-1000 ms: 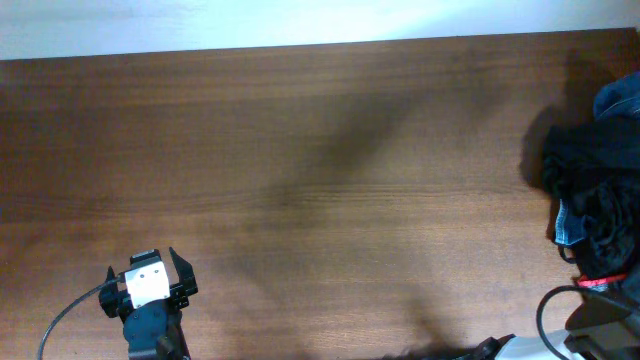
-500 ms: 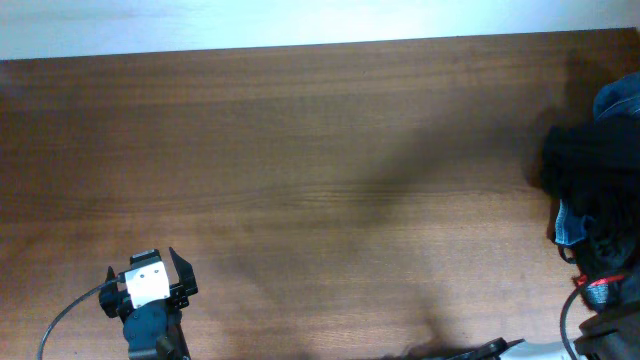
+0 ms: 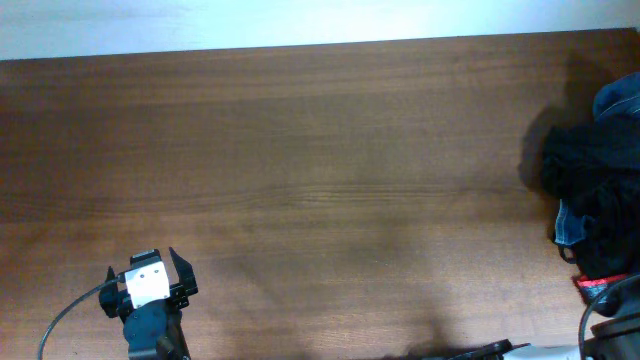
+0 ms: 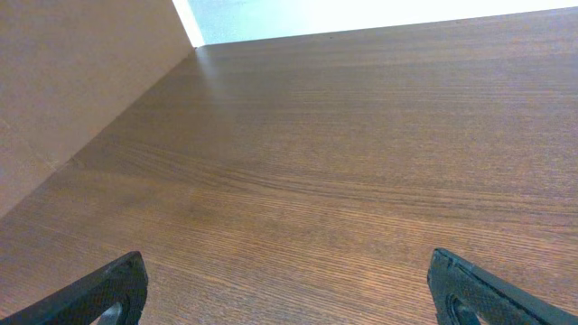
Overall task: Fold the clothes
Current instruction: 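Grasp the black garment in the pile with the right gripper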
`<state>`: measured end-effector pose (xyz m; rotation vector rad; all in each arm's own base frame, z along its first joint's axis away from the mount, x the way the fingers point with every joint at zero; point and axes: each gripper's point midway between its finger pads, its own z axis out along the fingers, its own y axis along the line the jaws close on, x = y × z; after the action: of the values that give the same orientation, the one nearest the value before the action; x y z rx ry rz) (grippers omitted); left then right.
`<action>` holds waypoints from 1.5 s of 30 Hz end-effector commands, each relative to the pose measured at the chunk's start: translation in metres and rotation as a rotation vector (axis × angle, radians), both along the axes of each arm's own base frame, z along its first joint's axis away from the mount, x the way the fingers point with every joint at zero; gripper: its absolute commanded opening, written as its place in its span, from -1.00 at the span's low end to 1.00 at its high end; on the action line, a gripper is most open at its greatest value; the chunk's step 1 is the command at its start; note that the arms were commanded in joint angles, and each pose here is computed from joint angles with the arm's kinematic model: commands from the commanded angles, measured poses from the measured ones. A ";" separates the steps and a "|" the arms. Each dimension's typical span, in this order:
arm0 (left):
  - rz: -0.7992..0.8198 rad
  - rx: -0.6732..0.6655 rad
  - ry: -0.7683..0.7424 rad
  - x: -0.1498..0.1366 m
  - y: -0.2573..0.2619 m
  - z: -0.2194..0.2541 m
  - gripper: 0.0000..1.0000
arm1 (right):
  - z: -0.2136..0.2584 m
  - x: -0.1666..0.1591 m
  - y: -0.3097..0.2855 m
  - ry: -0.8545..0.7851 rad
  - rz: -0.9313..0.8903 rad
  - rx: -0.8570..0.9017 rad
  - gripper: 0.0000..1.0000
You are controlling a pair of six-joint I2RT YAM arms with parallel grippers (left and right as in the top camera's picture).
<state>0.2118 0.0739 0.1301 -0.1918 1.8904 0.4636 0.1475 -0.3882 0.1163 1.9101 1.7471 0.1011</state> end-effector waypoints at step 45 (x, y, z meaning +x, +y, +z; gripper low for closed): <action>0.003 0.018 0.009 -0.002 0.001 0.000 0.99 | 0.097 0.102 0.016 -0.325 0.285 -0.155 -0.92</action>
<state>0.2118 0.0739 0.1301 -0.1918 1.8904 0.4636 0.2199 -0.3841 0.1440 1.6497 1.7278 0.3914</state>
